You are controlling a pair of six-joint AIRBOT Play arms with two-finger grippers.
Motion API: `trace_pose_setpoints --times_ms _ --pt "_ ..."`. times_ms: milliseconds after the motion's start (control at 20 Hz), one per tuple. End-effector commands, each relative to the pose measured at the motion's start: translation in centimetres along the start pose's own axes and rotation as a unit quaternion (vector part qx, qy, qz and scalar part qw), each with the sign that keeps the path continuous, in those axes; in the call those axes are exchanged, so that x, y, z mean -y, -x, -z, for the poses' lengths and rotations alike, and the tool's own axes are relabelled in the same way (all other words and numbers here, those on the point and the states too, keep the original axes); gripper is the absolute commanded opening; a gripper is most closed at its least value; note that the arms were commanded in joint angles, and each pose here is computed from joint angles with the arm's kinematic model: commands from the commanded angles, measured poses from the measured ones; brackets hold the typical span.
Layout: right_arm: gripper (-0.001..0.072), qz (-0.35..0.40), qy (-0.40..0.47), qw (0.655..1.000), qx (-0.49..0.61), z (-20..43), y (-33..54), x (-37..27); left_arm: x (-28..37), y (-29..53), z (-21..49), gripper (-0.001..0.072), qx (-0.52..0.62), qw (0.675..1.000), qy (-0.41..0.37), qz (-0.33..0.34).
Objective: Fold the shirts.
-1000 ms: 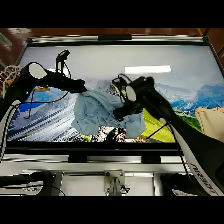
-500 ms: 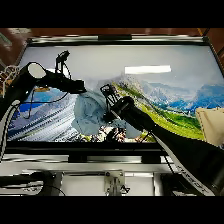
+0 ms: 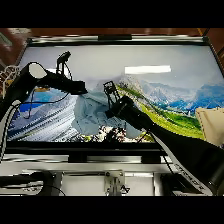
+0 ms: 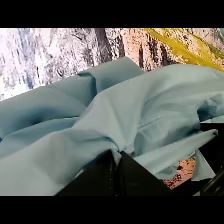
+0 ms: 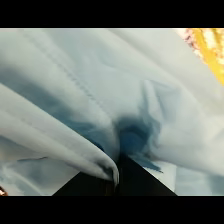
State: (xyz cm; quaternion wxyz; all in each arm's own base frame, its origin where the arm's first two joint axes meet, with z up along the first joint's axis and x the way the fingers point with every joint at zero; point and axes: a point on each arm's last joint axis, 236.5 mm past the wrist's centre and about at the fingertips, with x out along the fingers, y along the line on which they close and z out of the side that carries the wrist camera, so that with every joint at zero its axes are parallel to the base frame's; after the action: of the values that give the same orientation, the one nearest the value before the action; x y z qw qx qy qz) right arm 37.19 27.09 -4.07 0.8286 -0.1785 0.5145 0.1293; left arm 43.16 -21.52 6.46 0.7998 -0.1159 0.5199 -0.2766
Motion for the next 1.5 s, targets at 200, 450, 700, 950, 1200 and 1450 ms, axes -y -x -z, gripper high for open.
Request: trace_pose_setpoints --times_ms 200,450,700,950,1200,1450 --pt "0.0078 0.032 -0.015 0.999 0.006 -0.5 3.2 4.3 -0.2 0.0 0.5 0.0055 -0.012 1.0 -0.016 -0.004" --pt "0.0079 -0.037 -0.023 0.999 0.033 -1.1 7.8 2.6 -1.9 1.0 1.5 0.0702 -0.041 0.997 -0.056 -0.029" --pt "0.0079 -0.097 -0.055 0.994 0.016 -0.6 8.1 -0.2 -4.4 4.5 4.1 0.0674 -0.115 0.992 -0.033 -0.045" --pt "0.0079 -0.087 -0.053 0.994 0.033 -1.4 7.8 0.2 -2.2 0.7 7.7 0.0673 -0.135 0.985 -0.101 -0.034" --pt "0.0079 -0.073 -0.047 0.996 0.038 -1.6 7.8 0.9 -2.5 -2.1 6.3 0.0606 0.0 0.985 -0.144 -0.099" --pt "0.0079 -0.067 -0.043 0.996 0.041 -1.7 7.7 1.1 -2.3 -5.2 2.4 0.0622 0.102 0.98 -0.131 -0.108"
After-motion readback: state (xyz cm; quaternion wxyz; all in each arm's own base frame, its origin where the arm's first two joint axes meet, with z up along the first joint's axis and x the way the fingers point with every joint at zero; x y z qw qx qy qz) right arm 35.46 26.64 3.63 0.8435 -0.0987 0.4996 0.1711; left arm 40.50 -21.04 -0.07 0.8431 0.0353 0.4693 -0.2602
